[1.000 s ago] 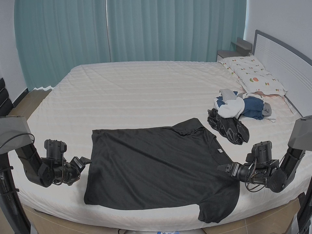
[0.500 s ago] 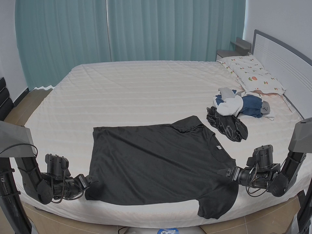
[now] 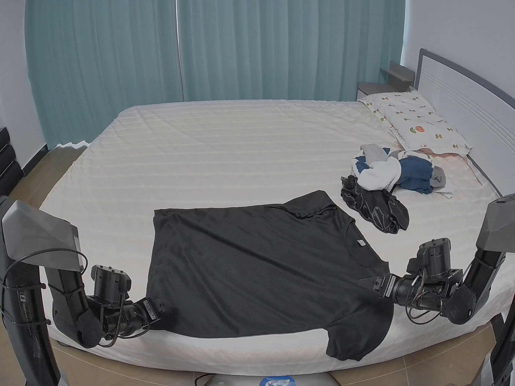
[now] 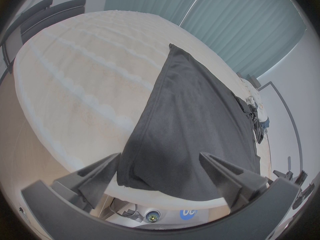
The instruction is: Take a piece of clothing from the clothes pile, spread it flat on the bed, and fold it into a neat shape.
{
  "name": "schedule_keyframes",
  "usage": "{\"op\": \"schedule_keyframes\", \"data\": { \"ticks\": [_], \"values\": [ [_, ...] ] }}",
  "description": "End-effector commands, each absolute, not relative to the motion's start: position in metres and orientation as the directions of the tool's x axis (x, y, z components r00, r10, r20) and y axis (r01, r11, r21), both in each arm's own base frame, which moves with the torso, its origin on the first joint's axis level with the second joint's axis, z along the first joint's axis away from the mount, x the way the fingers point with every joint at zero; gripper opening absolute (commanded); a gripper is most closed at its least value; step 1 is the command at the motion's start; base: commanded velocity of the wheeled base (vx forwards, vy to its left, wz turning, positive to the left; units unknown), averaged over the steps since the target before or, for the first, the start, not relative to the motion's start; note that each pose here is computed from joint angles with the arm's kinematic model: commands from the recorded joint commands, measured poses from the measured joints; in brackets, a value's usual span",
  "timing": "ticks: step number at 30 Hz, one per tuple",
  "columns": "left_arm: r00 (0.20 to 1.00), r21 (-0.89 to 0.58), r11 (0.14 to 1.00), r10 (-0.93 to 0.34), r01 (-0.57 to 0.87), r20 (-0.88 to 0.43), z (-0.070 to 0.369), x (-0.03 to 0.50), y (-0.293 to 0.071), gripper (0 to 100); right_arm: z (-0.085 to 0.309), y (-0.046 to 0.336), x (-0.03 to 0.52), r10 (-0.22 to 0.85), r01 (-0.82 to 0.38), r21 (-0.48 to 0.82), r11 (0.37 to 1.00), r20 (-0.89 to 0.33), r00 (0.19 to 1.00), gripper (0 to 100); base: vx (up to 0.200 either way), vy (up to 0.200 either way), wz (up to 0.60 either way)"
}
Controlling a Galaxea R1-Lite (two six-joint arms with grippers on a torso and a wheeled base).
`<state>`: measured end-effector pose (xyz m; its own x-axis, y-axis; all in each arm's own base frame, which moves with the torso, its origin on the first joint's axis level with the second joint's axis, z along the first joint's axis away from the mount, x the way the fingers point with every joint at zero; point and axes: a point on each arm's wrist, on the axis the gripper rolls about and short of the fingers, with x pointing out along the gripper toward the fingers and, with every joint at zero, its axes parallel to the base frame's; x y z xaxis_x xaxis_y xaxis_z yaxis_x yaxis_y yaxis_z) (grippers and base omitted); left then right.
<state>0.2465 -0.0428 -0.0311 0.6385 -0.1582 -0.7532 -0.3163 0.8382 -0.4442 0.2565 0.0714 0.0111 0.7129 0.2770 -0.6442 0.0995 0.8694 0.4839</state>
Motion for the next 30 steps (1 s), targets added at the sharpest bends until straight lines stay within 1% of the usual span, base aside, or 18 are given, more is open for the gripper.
{"op": "schedule_keyframes", "data": {
  "ticks": [1,11,13,14,17,23,30],
  "values": [
    [0.605,-0.424,0.846,-0.159,-0.323,-0.780,-0.039,0.241,-0.045,0,0.011,0.072,0.257,0.278,0.098,0.485,0.869,-0.643,0.714,100,0.000,0.000,0.00],
    [0.560,-0.346,0.888,-0.128,-0.302,-0.819,-0.038,0.220,-0.037,0,0.010,0.071,0.257,0.276,0.100,0.482,0.870,-0.646,0.711,100,0.000,0.000,0.00],
    [0.557,-0.327,0.897,-0.115,-0.298,-0.823,-0.037,0.216,-0.035,0,0.010,0.071,0.255,0.275,0.102,0.480,0.871,-0.650,0.708,100,0.000,0.000,0.00],
    [0.559,-0.304,0.901,-0.086,-0.310,-0.825,-0.036,0.215,-0.034,0,0.010,0.071,0.254,0.273,0.104,0.477,0.873,-0.653,0.706,100,0.000,0.000,0.00],
    [0.558,-0.261,0.908,-0.037,-0.328,-0.829,-0.037,0.215,-0.030,0,0.005,0.071,0.249,0.267,0.111,0.456,0.883,-0.681,0.682,100,0.000,0.000,0.00],
    [0.553,-0.247,0.909,-0.022,-0.336,-0.833,-0.037,0.212,-0.025,0,-0.008,0.068,0.240,0.246,0.128,0.413,0.902,-0.734,0.633,100,0.000,0.000,0.00],
    [0.547,-0.245,0.909,-0.021,-0.339,-0.837,-0.039,0.212,-0.024,0,-0.017,0.066,0.238,0.230,0.143,0.391,0.909,-0.760,0.608,100,0.000,0.000,0.00]
  ]
}}
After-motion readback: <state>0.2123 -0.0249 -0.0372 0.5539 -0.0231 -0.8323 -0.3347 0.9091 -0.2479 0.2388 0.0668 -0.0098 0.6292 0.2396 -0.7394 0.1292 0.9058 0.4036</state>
